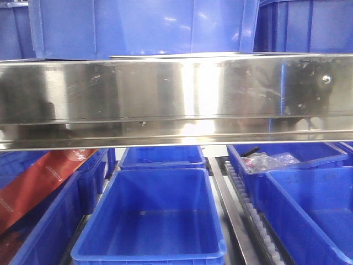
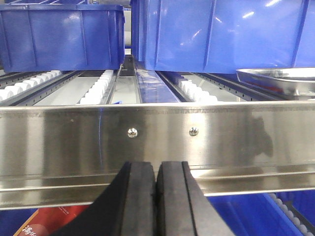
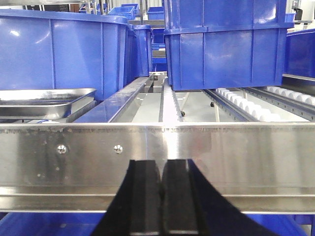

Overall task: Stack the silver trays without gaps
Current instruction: 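Raise both grippers toward the silver tray on the upper shelf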

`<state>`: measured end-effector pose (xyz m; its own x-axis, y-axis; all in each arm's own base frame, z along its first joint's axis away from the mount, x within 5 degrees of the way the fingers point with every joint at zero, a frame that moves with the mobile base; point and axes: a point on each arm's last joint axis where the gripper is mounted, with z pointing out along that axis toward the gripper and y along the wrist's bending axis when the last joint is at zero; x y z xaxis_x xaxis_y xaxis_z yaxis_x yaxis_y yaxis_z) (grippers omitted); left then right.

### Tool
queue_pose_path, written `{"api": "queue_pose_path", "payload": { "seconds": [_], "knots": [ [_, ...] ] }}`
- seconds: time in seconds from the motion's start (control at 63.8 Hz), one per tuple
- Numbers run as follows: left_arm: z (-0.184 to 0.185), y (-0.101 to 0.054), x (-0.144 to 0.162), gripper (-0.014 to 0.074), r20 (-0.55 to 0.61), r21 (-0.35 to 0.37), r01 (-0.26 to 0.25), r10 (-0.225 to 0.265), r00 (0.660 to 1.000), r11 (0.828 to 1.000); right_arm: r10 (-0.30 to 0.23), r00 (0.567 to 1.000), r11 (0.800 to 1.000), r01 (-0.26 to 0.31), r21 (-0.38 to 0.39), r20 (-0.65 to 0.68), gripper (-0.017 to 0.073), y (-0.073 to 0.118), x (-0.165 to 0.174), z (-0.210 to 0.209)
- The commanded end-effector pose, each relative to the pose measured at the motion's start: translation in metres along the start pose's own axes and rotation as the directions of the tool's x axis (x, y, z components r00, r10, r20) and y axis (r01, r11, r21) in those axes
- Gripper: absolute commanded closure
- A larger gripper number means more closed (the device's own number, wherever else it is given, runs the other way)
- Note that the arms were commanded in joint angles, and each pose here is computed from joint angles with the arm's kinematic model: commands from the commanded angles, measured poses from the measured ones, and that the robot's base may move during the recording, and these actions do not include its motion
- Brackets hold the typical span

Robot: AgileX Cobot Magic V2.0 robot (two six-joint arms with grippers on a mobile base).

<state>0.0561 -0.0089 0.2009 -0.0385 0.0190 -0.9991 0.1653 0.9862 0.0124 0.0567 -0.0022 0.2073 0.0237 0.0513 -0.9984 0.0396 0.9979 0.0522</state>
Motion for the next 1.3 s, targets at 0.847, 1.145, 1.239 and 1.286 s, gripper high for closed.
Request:
{"api": "queue_pose_path", "payload": {
  "seconds": [0.847,1.145,1.239,1.286],
  "knots": [
    [-0.001,0.0,-0.004,0.0611,0.037,0.006,0.005,-0.005,0.999,1.0,-0.005,0.978,1.0,0.003,0.008,0.211,0.0648,0.0,-0.019,-0.002],
    [-0.017,0.0,-0.068,0.0611,0.444,0.072,0.128,-0.147,0.884,0.989,0.114,0.944,0.993,-0.118,-0.007,0.308,0.0648,-0.002,-0.031,-0.005],
    [-0.036,0.0,-0.11,0.0611,0.502,0.069,0.1,-0.122,0.856,0.993,0.166,0.918,0.986,-0.163,-0.039,0.36,0.0648,0.0,-0.059,-0.012],
    [-0.045,0.001,-0.126,0.0611,0.488,0.054,0.075,-0.092,0.868,0.996,0.182,0.912,0.983,-0.173,-0.057,0.368,0.0648,0.002,-0.078,-0.018]
  ]
}}
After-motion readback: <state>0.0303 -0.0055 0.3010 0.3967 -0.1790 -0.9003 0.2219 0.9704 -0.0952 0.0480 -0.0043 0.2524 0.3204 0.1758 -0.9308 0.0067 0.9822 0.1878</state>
